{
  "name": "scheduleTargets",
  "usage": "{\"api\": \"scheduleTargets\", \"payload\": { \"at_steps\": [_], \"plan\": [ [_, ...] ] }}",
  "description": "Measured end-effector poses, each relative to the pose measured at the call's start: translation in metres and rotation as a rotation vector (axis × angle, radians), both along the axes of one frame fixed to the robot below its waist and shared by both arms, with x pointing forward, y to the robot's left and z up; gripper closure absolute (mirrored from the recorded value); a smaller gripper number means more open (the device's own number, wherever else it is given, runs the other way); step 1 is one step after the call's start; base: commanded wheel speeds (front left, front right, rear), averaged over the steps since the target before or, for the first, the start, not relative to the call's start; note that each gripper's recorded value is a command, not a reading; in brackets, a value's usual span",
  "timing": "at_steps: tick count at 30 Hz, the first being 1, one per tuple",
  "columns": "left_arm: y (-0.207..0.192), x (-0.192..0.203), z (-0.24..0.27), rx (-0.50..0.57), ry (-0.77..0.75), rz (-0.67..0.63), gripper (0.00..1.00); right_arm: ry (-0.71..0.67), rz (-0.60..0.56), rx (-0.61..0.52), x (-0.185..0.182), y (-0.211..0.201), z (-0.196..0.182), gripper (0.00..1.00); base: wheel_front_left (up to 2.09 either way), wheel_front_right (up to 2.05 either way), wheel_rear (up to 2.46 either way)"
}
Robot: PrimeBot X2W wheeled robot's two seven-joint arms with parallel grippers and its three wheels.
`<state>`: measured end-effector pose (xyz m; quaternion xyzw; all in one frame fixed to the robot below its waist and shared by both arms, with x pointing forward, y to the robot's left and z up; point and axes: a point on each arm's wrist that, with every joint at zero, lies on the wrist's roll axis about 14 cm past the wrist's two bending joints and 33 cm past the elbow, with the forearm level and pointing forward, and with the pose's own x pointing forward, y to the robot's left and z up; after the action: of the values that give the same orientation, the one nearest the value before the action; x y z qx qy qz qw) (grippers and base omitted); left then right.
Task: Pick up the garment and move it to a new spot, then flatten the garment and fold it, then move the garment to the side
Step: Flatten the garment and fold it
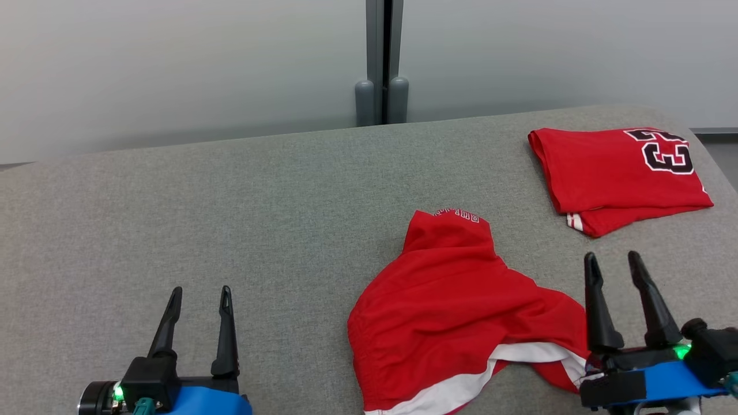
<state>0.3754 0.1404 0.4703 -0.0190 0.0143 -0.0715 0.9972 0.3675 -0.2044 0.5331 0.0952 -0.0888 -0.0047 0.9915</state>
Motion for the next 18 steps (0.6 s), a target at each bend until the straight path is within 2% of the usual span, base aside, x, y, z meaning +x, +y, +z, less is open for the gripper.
{"api": "scheduleTargets", "payload": {
  "at_steps": [6, 12, 18],
  "plan": [
    [-0.015, -0.005, 0.002, 0.003, -0.005, -0.059, 0.0, 0.07, 0.017, 0.004, -0.002, 0.007, -0.022, 0.0, 0.0, 0.0, 0.0],
    [-0.072, -0.028, -0.014, -0.004, 0.048, -0.262, 0.0, 0.092, 0.025, 0.003, -0.004, 0.01, -0.029, 0.0, 0.0, 0.0, 0.0],
    [-0.111, -0.056, -0.039, -0.003, 0.136, -0.424, 0.0, 0.097, 0.028, 0.006, -0.006, 0.011, -0.031, 0.0, 0.0, 0.0, 0.0]
  ]
}}
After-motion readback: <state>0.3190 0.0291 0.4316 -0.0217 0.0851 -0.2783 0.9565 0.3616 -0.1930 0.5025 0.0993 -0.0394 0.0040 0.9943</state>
